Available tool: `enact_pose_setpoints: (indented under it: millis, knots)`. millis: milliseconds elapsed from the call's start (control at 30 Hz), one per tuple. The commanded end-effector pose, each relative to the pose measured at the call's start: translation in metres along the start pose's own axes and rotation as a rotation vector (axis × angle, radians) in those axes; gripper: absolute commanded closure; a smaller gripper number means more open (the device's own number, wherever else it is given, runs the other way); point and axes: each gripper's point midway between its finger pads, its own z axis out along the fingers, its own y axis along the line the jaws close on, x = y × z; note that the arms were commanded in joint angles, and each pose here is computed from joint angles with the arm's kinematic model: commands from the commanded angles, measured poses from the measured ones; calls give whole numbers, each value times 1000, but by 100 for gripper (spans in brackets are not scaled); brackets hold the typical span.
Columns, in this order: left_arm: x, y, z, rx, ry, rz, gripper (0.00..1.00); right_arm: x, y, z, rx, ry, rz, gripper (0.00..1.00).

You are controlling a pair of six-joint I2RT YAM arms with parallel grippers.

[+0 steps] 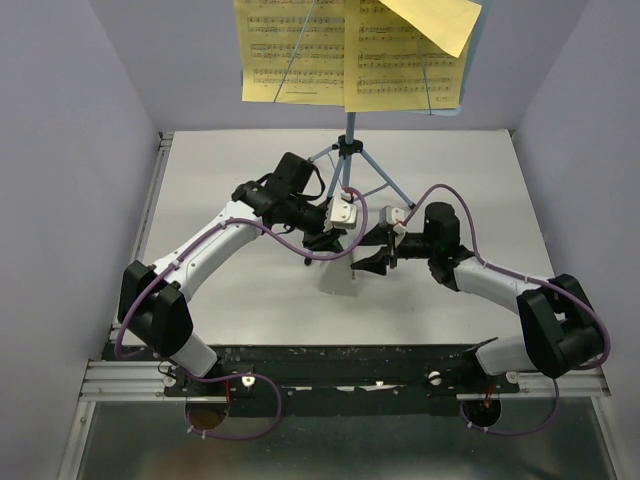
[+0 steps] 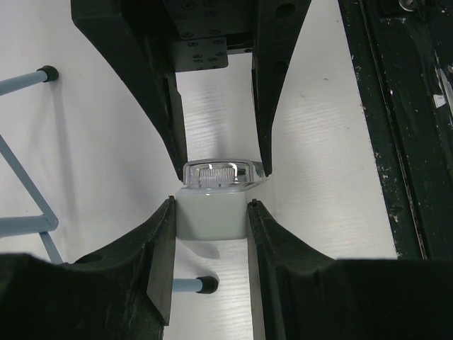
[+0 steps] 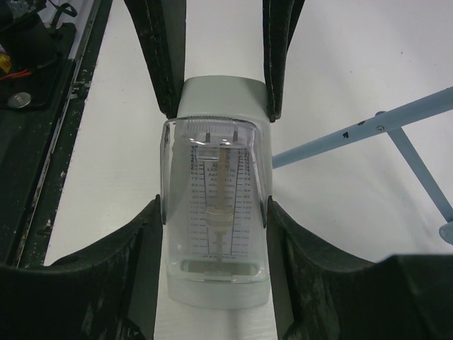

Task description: Pack up the instrument practice props

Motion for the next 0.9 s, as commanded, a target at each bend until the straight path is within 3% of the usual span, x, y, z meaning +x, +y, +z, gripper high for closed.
enact_pose_setpoints:
  millis: [0,300,867]
  knots:
    - [52,-21,2,40,171,-133,64,55,23,-3,-31,132,171,100]
    - [54,-22,-5,33,186,-114,51,60,20,-3,-25,155,176,100]
    - [63,-23,-20,-1,206,-102,50,74,8,-4,15,248,203,100]
